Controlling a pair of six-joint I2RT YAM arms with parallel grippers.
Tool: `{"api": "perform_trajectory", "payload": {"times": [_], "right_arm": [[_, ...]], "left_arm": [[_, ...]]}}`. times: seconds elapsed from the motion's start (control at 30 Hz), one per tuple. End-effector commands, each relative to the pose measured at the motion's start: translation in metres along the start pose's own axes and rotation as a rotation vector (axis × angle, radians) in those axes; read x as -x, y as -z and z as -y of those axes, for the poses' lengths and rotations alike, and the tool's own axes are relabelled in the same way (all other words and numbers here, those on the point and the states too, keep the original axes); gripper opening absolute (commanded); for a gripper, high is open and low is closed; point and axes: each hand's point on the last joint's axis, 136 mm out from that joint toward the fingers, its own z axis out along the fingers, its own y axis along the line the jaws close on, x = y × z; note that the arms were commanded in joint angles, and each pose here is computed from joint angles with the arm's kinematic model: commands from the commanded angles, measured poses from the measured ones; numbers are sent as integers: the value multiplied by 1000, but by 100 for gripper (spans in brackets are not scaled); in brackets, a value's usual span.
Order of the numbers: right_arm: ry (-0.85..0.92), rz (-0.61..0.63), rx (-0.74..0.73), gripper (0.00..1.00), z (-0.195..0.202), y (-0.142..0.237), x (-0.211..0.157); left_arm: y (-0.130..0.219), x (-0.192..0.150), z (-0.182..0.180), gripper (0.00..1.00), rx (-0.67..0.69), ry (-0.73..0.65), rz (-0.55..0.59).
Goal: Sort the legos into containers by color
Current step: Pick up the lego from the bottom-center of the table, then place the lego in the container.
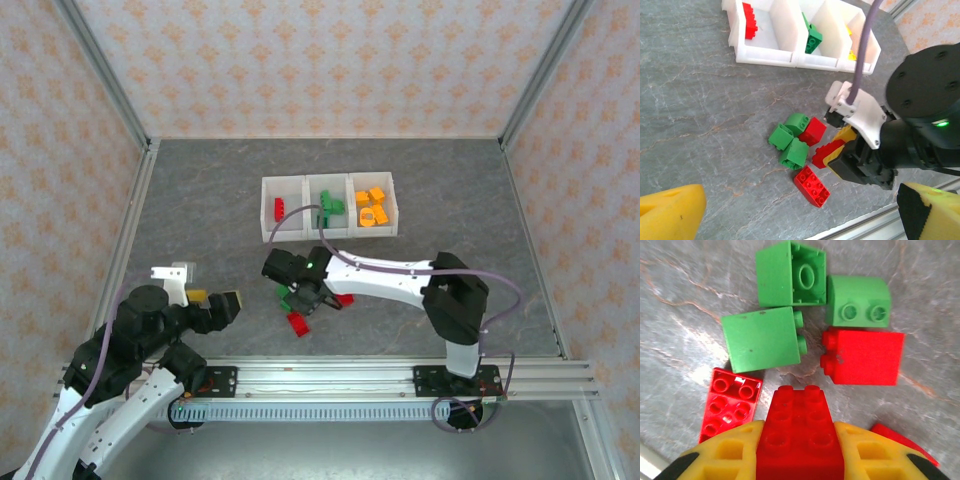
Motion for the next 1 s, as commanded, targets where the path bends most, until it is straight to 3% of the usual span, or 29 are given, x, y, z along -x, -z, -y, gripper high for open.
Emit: {"api": "perform_trajectory", "payload": {"times": [0.0, 0.23, 0.4, 0.6, 0.8, 0.97], "right_arm": [[-41, 145, -14, 24, 14, 62, 30], [-163, 420, -59, 23, 56, 130, 103], [-228, 501, -196, 21, 97, 135, 163], [-266, 496, -315, 22, 145, 104, 216], [-254, 422, -427, 22, 175, 51, 222], [-260, 422, -428, 22, 190, 29, 227]], "left_arm": [[0, 12, 5, 99, -18, -5, 50], [-10, 15, 5, 99, -1, -25, 46], [-21, 8, 0, 99, 41, -23, -15], [-12, 15, -2, 99, 62, -21, 14], [-11, 12, -12, 99, 96, 1, 36], [-15, 10, -12, 99, 93, 12, 26]]}}
